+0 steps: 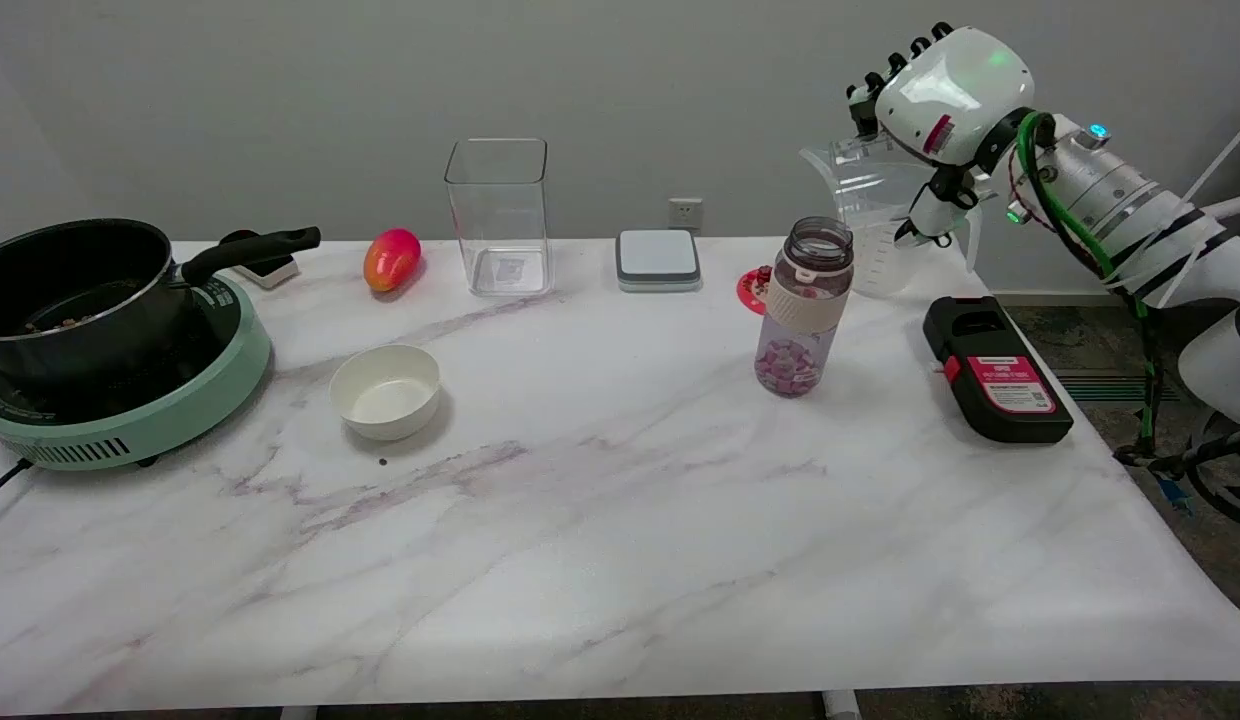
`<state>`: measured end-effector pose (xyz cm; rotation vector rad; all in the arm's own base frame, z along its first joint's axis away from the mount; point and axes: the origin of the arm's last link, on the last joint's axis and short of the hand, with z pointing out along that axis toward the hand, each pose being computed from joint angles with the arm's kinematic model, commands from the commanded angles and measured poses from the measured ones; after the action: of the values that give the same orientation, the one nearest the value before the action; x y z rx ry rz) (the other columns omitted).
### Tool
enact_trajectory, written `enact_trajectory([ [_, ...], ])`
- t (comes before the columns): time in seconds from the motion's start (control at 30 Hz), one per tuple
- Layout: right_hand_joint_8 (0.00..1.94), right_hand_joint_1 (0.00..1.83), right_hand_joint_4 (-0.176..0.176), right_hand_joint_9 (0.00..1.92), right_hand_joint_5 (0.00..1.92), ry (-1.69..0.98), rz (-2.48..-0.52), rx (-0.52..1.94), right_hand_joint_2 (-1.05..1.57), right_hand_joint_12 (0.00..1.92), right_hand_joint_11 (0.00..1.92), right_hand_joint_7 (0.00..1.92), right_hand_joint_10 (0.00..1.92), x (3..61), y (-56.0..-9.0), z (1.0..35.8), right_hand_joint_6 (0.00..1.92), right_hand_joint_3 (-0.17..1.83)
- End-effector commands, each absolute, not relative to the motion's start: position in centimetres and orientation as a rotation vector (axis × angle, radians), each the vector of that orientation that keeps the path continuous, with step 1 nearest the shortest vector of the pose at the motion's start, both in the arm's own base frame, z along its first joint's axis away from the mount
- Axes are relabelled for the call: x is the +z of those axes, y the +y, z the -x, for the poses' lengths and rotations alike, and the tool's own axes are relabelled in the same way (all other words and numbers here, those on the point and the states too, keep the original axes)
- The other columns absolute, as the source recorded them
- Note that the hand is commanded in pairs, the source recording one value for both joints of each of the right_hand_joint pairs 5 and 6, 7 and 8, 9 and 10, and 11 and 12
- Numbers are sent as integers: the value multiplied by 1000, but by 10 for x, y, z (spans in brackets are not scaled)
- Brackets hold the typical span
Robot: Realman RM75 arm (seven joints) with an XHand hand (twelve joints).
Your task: Place the measuring cup onto the table.
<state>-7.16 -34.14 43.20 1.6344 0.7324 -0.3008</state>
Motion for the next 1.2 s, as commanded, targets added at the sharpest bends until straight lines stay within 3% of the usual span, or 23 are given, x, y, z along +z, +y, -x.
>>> enact_trajectory([
  [0.03, 1579, 1458, 0, 1474, 1578, 490, -1466, -38, 716, 1253, 1253, 1579, 1474, 462, -303, 72, 1578, 919],
  [0.17, 1605, 1424, 0, 1499, 1627, 312, -1407, 144, 877, 1271, 1271, 1605, 1499, 454, -272, 103, 1627, 766],
  [0.5, 1646, 1400, 0, 1547, 1657, -61, -1349, 560, 1072, 1326, 1326, 1646, 1547, 444, -243, 183, 1657, 563],
  [0.67, 1725, 1269, 0, 1638, 1742, -59, -1311, 639, 1421, 1413, 1413, 1725, 1638, 450, -227, 201, 1742, 309],
  [0.9, 1723, 1264, 0, 1648, 1711, 64, -1226, 811, 1443, 1421, 1421, 1723, 1648, 453, -212, 217, 1711, 307],
  [1.2, 1695, 1346, 0, 1634, 1651, -103, -1168, 1139, 1311, 1408, 1408, 1695, 1634, 431, -209, 257, 1651, 424],
])
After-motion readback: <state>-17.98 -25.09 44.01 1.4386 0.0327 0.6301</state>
